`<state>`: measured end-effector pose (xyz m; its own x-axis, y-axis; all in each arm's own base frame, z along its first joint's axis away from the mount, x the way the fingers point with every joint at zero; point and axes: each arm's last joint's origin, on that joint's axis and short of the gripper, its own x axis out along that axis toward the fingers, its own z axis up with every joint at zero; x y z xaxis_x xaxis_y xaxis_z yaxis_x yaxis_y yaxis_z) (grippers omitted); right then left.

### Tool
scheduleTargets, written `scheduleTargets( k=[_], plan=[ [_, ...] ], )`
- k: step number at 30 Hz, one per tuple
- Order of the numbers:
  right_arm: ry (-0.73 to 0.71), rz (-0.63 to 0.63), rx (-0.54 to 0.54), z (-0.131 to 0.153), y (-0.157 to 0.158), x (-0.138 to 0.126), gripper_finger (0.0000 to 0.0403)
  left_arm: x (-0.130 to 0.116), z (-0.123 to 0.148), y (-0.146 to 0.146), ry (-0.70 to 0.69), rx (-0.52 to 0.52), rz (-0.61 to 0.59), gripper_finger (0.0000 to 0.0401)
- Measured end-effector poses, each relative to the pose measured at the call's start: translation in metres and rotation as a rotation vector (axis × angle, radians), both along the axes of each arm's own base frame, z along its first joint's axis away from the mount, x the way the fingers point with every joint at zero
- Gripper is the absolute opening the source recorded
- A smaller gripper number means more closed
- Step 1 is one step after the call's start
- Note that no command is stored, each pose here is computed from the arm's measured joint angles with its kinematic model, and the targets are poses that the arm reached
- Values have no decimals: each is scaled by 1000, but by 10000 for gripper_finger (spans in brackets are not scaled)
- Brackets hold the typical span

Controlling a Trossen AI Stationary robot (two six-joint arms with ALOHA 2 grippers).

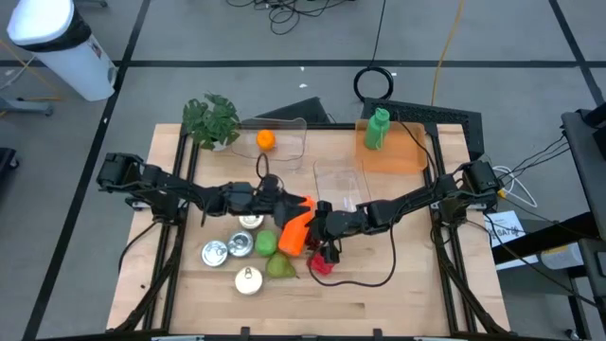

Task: Pick & Place Food Item
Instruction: Put the orange water bottle into the orange bin

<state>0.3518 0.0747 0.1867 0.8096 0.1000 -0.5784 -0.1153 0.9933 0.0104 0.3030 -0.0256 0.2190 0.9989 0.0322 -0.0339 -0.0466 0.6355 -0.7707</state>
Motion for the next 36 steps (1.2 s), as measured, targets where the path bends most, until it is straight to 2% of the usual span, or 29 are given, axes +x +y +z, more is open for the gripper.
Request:
scheduleTargets(
  k=[5,8,13,16,19,22,26,29,33,36],
  plan=[
    [20,10,-27,8,-2,-7,320,3,5,0,-14,4,-61,365],
    [16,-34,-58,24,-4,-17,320,9,9,6,39,-13,-112,365],
    [-2,-134,-112,46,-7,-33,320,18,9,15,310,76,-106,365],
    [-4,-120,-111,53,-4,-40,320,19,12,26,462,133,-24,365],
    [-8,-102,-110,55,2,-42,320,18,15,36,548,138,15,365],
    [-15,-87,-112,55,6,-42,320,18,16,41,554,145,-8,365],
    [-7,-77,-132,48,7,-37,320,18,16,40,560,262,-61,365],
    [-36,-75,-145,42,8,-29,320,18,16,37,558,281,-75,365],
    [-91,-99,-232,24,9,-11,323,20,19,35,512,245,-104,365],
    [-86,-118,-367,13,6,-4,336,21,22,36,474,222,-168,365]
  ],
)
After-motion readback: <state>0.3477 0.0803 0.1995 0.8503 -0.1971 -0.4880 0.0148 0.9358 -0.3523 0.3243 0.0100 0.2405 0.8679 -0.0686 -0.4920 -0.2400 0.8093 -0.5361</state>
